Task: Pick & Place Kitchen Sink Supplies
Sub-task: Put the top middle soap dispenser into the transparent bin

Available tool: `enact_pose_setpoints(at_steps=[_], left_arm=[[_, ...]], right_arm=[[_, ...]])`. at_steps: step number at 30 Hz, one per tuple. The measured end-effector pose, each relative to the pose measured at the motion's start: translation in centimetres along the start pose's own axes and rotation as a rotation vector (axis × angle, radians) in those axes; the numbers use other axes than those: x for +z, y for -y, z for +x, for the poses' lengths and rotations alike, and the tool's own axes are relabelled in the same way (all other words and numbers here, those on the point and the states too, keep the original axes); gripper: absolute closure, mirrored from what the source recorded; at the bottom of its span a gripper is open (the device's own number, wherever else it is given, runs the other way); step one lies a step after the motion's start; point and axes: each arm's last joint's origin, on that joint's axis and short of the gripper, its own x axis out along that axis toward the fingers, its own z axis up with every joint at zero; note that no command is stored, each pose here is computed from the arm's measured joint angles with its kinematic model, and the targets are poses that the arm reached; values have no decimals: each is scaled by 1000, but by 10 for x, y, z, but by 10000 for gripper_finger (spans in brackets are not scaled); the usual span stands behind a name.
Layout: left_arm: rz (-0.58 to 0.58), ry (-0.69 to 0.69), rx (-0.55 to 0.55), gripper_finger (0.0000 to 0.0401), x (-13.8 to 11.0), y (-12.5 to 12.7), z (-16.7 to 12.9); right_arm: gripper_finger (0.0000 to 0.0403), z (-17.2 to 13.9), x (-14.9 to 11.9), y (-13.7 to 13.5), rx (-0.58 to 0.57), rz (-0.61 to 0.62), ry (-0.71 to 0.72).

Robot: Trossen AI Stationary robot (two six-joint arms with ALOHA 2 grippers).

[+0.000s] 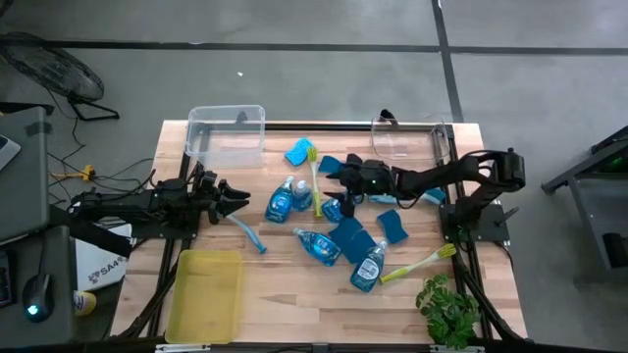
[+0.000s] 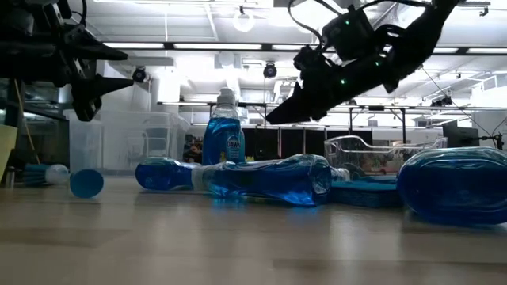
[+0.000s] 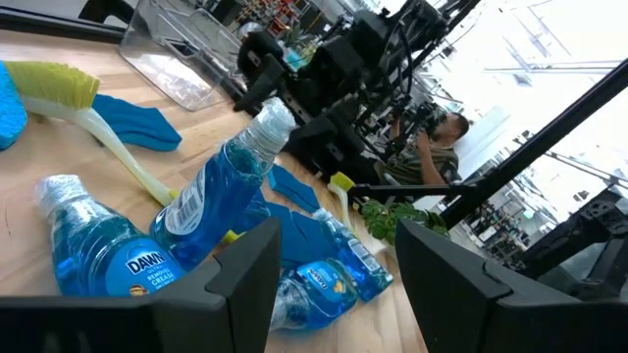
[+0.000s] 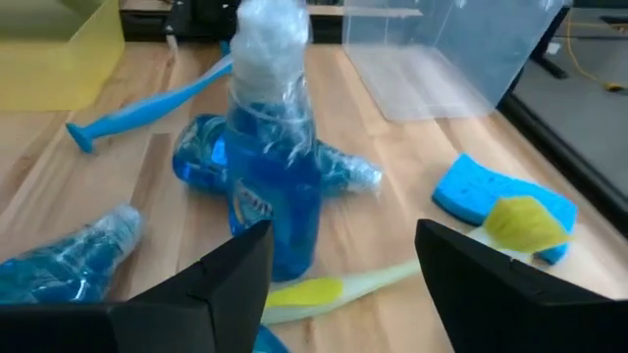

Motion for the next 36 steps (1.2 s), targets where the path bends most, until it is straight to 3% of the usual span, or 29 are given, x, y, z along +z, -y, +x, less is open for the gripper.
enact_pose_setpoints(at_steps=[10, 21, 27, 36], left_arm=[[0, 0, 0, 204, 0, 0, 0], [0, 1, 1, 204, 0, 0, 0], [0, 0, 1, 204, 0, 0, 0], [0, 0, 0, 204, 0, 0, 0]], right_arm=[[142, 13, 90, 9, 88, -231, -293], [141, -18, 170, 11, 116, -341, -342], [141, -22, 190, 4, 140, -393, -337], [141, 40, 185, 0, 217, -482, -523]])
